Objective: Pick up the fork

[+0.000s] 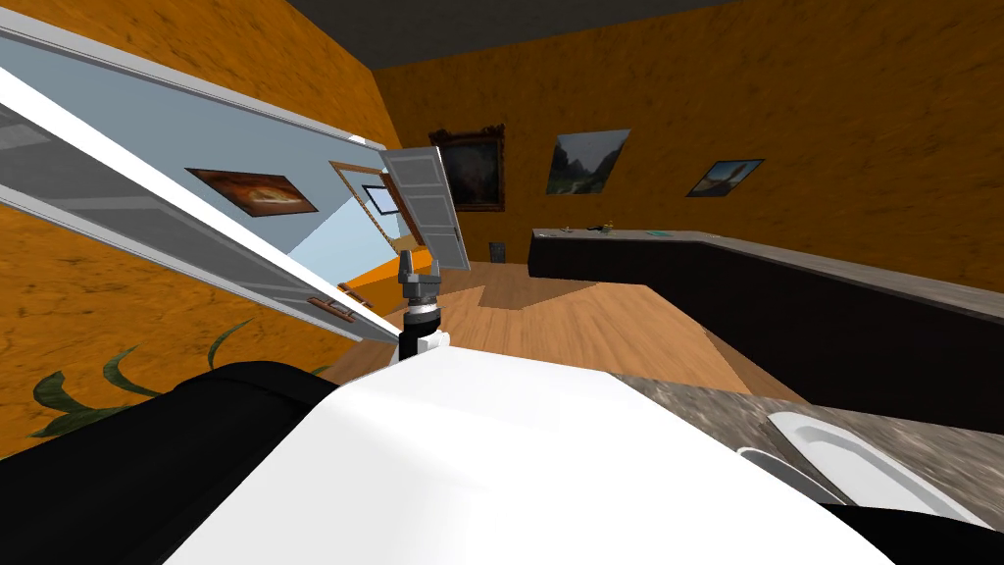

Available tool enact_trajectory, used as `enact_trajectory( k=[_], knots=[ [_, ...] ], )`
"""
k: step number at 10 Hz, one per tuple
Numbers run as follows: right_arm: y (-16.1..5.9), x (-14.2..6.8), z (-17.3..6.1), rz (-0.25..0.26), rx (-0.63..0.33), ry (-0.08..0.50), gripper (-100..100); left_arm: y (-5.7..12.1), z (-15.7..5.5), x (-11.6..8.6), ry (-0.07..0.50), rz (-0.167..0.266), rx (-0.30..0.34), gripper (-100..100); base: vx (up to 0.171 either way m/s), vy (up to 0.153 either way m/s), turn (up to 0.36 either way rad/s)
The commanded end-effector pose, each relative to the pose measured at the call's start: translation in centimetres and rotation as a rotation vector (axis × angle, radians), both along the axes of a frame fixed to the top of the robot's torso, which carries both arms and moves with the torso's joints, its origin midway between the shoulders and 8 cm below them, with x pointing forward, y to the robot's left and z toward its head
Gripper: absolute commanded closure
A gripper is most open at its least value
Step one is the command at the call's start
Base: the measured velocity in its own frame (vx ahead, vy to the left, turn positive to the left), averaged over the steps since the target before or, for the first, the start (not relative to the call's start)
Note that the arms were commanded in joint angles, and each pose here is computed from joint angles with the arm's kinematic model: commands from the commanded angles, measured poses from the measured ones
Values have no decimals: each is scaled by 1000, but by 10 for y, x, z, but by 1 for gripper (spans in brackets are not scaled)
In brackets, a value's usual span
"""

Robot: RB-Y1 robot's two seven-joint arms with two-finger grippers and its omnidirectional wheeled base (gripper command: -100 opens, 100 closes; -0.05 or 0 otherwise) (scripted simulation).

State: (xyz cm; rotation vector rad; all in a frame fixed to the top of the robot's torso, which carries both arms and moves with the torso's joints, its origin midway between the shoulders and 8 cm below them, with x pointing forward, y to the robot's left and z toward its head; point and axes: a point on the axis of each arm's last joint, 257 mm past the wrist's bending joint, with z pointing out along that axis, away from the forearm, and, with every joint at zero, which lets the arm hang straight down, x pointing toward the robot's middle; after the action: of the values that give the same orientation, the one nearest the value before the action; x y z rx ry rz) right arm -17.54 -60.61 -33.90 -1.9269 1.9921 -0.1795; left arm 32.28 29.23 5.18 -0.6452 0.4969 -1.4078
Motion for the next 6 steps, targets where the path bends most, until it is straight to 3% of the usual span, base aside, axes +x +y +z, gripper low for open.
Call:
enact_trajectory(
  k=[1, 2, 3, 6],
  knots=[
    [0, 0, -6, 4, -4, 1, -100, 0, 0, 0, 0, 0, 0, 0, 24, -20, -8],
    [1, -2, -4, 6, -4, 4, -100, 0, 0, 0, 0, 0, 0, 0, 9, 0, -4],
    [1, -2, -4, 6, -4, 4, 100, 0, 0, 0, 0, 0, 0, 0, 0, 0, 0],
    [0, 0, -3, 8, -4, 1, 100, 0, 0, 0, 0, 0, 0, 0, 2, 0, 9]
  ],
)
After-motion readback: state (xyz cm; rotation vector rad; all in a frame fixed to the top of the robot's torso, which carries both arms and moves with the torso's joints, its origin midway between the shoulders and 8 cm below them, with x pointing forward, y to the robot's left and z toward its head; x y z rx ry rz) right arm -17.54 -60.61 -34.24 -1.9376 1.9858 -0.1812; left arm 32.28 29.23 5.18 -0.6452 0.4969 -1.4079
